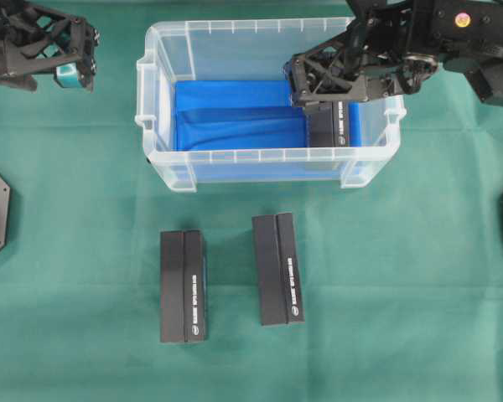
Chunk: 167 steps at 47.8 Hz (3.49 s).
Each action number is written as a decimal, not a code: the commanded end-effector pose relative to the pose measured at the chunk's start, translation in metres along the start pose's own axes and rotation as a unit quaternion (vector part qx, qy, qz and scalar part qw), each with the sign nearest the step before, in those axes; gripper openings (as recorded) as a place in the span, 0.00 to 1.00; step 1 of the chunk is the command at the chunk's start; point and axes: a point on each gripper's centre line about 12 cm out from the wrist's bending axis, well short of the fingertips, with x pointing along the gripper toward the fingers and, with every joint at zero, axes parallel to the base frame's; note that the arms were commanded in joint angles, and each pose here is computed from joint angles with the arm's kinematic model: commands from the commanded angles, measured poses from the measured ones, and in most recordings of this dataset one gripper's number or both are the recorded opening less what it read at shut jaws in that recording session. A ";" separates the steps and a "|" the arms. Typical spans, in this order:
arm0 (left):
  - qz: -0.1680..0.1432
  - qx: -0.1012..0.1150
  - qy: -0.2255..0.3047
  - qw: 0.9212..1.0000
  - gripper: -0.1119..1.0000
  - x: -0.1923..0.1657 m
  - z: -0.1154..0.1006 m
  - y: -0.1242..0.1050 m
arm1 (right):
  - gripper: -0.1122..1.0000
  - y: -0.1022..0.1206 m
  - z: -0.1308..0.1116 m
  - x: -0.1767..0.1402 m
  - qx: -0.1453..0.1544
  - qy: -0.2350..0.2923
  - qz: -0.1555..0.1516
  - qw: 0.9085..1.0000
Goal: Take out the box from the case.
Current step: 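Move the right gripper over the right black box in the case, then lower the open right gripper around the right black box, then close the right gripper on the right black box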
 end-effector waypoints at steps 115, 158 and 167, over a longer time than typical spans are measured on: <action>-0.016 0.010 -0.004 1.000 0.96 -0.008 -0.006 -0.002 | 0.92 -0.009 0.007 0.058 0.022 -0.012 -0.036 0.999; -0.014 0.019 -0.001 1.000 0.96 -0.006 -0.010 -0.002 | 0.92 -0.019 0.001 0.089 0.041 -0.008 -0.034 0.999; -0.013 0.018 -0.001 1.000 0.96 -0.005 -0.011 0.001 | 0.92 -0.017 -0.001 0.096 0.040 -0.006 -0.035 0.999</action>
